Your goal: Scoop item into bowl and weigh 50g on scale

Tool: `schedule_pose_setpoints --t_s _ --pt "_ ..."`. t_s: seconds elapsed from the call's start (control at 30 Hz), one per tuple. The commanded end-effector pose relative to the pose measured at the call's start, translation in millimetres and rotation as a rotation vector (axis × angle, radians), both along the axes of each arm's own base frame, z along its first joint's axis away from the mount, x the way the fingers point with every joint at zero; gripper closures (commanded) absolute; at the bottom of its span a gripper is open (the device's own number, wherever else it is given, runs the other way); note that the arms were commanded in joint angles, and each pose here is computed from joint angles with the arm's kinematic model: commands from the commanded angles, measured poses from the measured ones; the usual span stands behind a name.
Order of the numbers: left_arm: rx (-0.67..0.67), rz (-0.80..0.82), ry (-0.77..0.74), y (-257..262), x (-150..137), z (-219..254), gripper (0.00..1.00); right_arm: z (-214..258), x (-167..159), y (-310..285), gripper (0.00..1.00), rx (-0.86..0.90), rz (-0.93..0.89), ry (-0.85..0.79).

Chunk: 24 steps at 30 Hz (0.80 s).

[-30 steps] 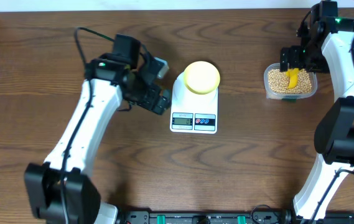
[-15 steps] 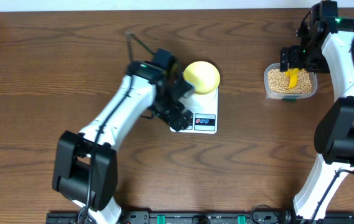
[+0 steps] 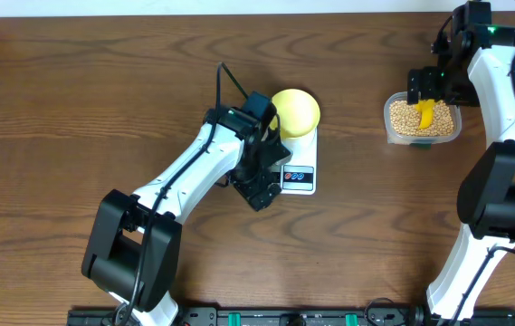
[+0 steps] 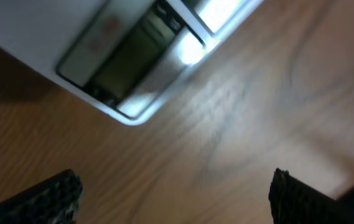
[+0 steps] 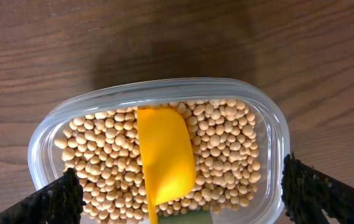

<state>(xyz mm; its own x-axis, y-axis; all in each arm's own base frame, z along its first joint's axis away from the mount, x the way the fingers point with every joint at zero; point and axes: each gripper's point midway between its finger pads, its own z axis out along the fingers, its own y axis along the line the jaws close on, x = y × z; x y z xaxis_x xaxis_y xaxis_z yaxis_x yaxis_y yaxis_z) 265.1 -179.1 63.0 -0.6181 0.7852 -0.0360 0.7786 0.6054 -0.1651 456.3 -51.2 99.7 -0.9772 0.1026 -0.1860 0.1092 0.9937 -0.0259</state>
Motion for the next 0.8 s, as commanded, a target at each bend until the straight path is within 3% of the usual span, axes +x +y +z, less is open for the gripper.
schedule_pose_setpoints --t_s 0.0,0.2,0.53,0.77 --pt "-0.053 -0.322 0.042 3.7 -20.0 -3.7 0.02 -3.9 -2.0 -1.3 0.01 -0.003 -0.006 0.012" --pt "-0.084 -0.368 0.032 2.9 -25.8 -24.7 0.02 -3.9 -2.0 -1.3 0.01 -0.003 -0.006 0.012" --pt "-0.112 -0.374 -0.106 -10.1 3.8 -29.2 0.02 -3.9 -1.9 -1.3 0.01 -0.003 -0.006 0.012" --pt "-0.055 -0.375 -0.126 -1.0 8.9 -32.3 0.02 -3.9 -1.9 -1.3 0.01 -0.003 -0.006 0.012"
